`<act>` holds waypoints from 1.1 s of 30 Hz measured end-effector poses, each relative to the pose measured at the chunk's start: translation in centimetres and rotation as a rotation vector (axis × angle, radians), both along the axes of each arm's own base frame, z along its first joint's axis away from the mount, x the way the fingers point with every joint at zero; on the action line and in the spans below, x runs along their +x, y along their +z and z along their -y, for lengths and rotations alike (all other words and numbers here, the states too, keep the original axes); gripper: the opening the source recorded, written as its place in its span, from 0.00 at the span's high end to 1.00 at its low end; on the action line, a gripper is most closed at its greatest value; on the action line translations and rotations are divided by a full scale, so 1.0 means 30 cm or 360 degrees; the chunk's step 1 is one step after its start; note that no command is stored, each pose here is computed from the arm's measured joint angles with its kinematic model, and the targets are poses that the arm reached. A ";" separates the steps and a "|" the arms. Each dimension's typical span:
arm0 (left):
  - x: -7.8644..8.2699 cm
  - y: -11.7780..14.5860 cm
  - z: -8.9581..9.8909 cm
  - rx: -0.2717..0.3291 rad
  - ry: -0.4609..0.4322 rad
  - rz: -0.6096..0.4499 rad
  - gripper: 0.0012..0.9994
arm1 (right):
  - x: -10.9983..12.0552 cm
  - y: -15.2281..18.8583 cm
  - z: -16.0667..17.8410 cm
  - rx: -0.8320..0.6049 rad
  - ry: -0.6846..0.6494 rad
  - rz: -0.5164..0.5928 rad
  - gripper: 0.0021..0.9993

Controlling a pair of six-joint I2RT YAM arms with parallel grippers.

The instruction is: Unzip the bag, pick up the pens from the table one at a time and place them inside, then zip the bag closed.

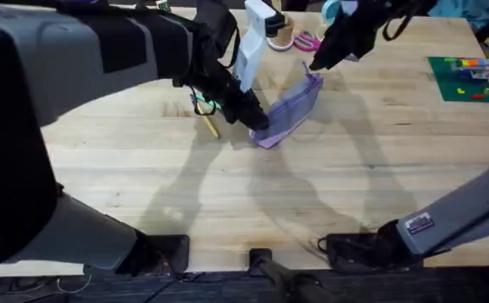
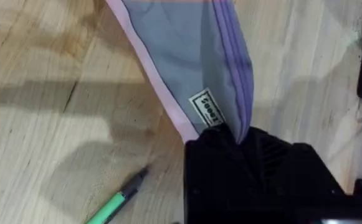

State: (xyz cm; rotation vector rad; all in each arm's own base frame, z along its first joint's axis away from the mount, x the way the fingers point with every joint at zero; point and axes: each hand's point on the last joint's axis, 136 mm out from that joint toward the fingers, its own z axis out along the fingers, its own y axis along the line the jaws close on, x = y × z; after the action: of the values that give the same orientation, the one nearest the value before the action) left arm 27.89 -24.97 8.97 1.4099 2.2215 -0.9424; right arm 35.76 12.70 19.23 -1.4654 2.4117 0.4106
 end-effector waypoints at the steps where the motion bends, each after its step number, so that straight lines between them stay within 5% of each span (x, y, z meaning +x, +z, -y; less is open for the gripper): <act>1: 0.000 0.000 0.000 0.0000 0.0000 0.0000 0.96 | -0.003 0.023 0.000 0.0007 0.0001 0.0036 0.97; 11: 0.000 0.000 0.000 0.0000 0.0000 0.0000 0.96 | -0.045 0.235 0.007 0.0066 0.0001 0.0365 0.97; 13: 0.000 0.000 0.000 0.0000 0.0000 0.0000 0.96 | -0.049 0.244 0.008 0.0068 -0.0001 0.0376 0.89; 15: 0.000 0.000 0.000 0.0001 0.0001 0.0000 0.96 | -0.049 0.244 0.008 0.0069 -0.0005 0.0374 0.73; 19: 0.000 0.000 0.000 0.0000 0.0000 0.0000 0.96 | -0.053 0.243 -0.004 0.0073 -0.0001 0.0366 0.15; 21: 0.000 0.000 0.000 0.0001 0.0001 -0.0001 0.96 | -0.059 0.243 -0.020 0.0078 0.0013 0.0362 0.02; 33: 0.000 0.000 0.000 0.0000 0.0000 -0.0001 0.96 | -0.082 0.241 -0.106 0.0064 0.0008 0.0345 0.00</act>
State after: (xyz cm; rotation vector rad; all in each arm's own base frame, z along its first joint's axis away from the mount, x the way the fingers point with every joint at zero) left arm 27.88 -24.96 8.97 1.4097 2.2220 -0.9426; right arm 33.29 15.87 26.46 -1.4201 2.2182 0.2832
